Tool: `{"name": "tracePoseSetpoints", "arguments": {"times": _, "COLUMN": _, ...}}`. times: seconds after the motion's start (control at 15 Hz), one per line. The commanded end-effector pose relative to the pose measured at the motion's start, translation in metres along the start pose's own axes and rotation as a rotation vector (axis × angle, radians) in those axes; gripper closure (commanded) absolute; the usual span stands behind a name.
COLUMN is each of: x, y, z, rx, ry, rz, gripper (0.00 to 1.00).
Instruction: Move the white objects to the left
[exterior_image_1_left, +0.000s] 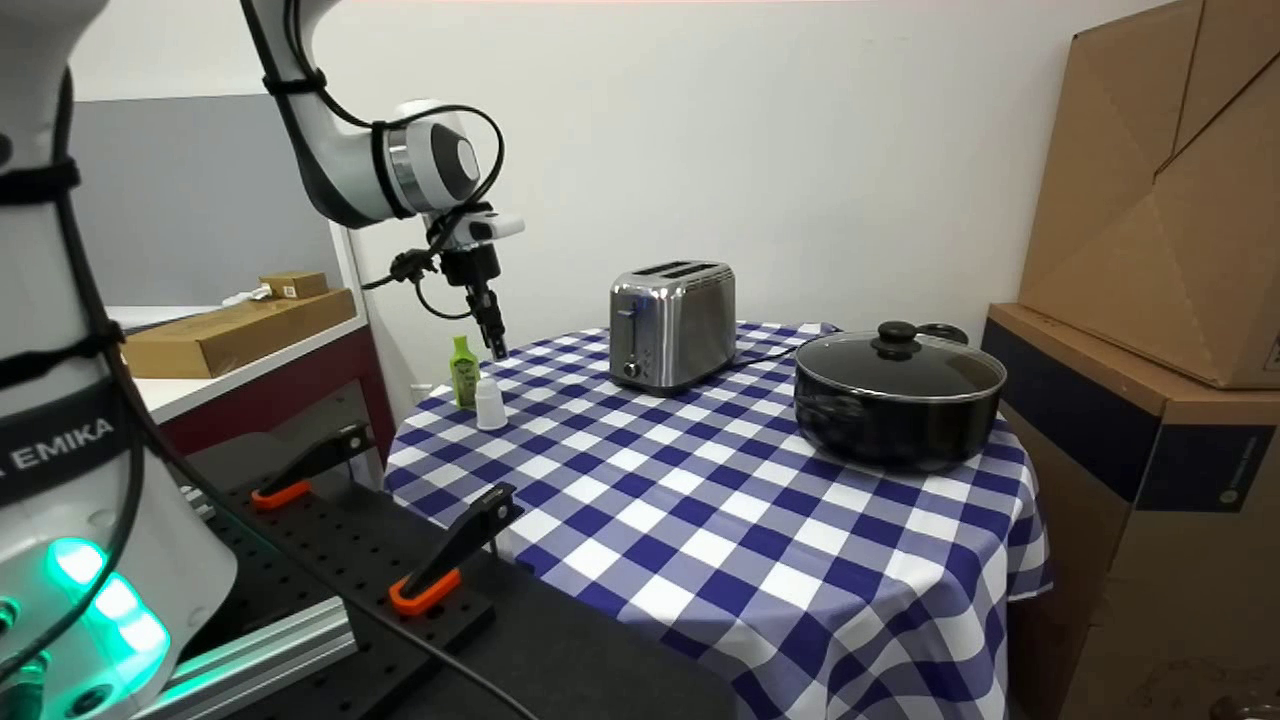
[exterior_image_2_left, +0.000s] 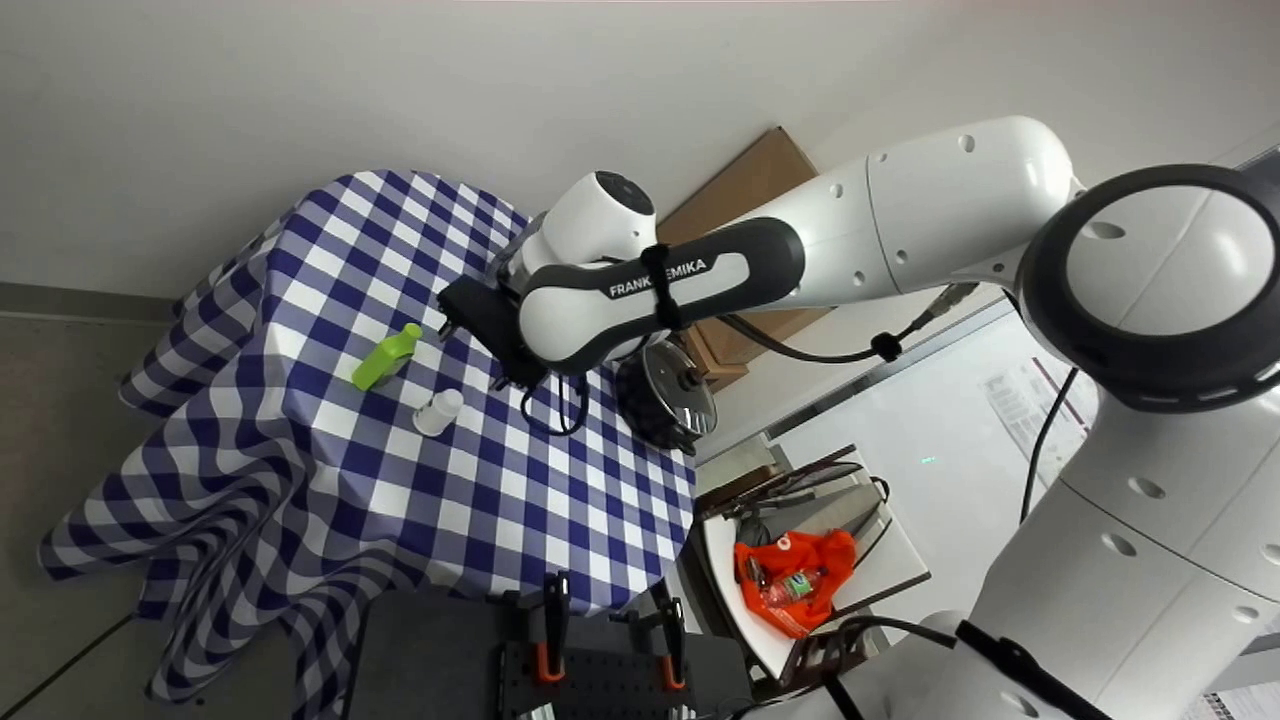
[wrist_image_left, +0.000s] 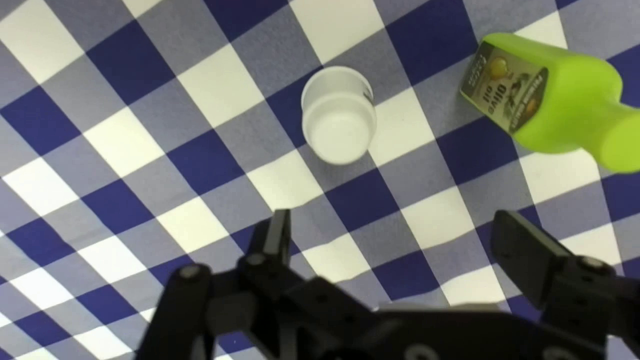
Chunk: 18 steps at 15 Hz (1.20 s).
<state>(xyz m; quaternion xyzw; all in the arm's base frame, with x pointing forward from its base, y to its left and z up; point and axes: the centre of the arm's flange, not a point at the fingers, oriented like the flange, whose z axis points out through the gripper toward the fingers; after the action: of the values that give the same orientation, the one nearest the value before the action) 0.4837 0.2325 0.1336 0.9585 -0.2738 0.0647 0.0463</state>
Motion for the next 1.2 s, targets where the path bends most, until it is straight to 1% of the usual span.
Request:
{"name": "tracePoseSetpoints", "arguments": {"times": 0.0, "x": 0.005, "y": 0.029, "z": -0.056, "rx": 0.042, "ry": 0.036, "rz": 0.016, "gripper": 0.00}}
{"name": "tracePoseSetpoints", "arguments": {"times": 0.2, "x": 0.002, "y": 0.048, "z": -0.097, "rx": 0.068, "ry": 0.037, "rz": -0.029, "gripper": 0.00}}
{"name": "tracePoseSetpoints", "arguments": {"times": 0.47, "x": -0.011, "y": 0.088, "z": -0.148, "rx": 0.044, "ry": 0.050, "rz": -0.171, "gripper": 0.00}}
{"name": "tracePoseSetpoints", "arguments": {"times": 0.6, "x": -0.012, "y": 0.117, "z": -0.170, "rx": 0.014, "ry": 0.054, "rz": -0.236, "gripper": 0.00}}
{"name": "tracePoseSetpoints", "arguments": {"times": 0.8, "x": -0.005, "y": 0.169, "z": -0.193, "rx": -0.069, "ry": 0.047, "rz": -0.320, "gripper": 0.00}}
{"name": "tracePoseSetpoints", "arguments": {"times": 1.0, "x": 0.006, "y": 0.217, "z": -0.210, "rx": -0.114, "ry": 0.040, "rz": -0.344, "gripper": 0.00}}
{"name": "tracePoseSetpoints", "arguments": {"times": 1.13, "x": 0.017, "y": 0.245, "z": -0.218, "rx": -0.119, "ry": 0.036, "rz": -0.333, "gripper": 0.00}}
